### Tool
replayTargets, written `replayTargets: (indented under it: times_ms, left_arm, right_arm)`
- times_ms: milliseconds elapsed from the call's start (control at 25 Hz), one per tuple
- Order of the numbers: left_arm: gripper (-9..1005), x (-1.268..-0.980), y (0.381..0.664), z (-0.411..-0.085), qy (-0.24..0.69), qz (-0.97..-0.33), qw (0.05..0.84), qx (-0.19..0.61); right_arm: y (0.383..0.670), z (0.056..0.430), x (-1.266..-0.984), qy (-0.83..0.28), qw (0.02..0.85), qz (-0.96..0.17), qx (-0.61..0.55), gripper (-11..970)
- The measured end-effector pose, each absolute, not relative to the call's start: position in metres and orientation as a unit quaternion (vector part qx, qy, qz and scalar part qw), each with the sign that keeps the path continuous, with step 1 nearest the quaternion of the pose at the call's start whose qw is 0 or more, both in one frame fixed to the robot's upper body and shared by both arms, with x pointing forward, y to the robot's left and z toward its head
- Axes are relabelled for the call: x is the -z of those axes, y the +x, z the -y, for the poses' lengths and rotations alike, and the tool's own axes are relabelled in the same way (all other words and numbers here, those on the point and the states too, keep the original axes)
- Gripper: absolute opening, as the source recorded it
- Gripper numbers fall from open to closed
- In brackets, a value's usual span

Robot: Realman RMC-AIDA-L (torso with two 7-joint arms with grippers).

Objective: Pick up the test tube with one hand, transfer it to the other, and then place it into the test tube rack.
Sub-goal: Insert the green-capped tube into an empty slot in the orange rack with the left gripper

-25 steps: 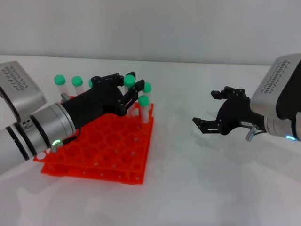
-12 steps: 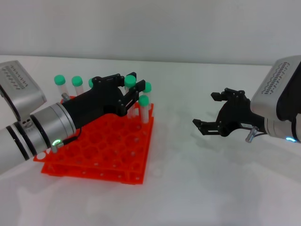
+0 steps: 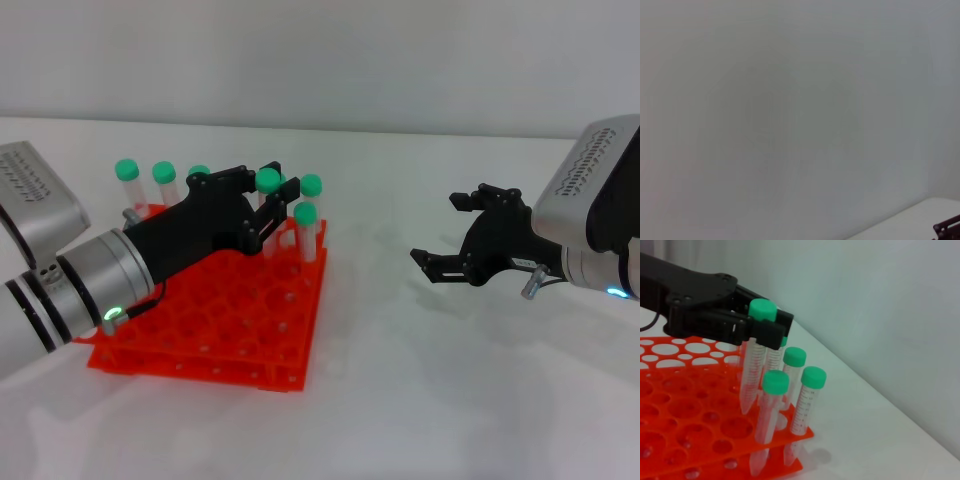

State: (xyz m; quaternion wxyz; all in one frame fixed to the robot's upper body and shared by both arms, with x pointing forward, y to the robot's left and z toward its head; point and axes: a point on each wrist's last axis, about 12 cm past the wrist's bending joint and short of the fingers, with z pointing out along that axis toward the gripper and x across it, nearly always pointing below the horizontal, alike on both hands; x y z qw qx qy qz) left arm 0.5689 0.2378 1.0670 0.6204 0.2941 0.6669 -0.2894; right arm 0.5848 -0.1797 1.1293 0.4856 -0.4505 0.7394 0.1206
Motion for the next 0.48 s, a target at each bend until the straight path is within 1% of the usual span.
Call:
replayTargets:
  times_ms: [480]
  left_arm:
    - [281,-1.0638,0.5713,-0.2405,0.276,-0.685,0.609,0.288]
  right_arm:
    - [0.5852,0.1795,-1.1293,-0.450,0.486,-0.739,-0.120,870]
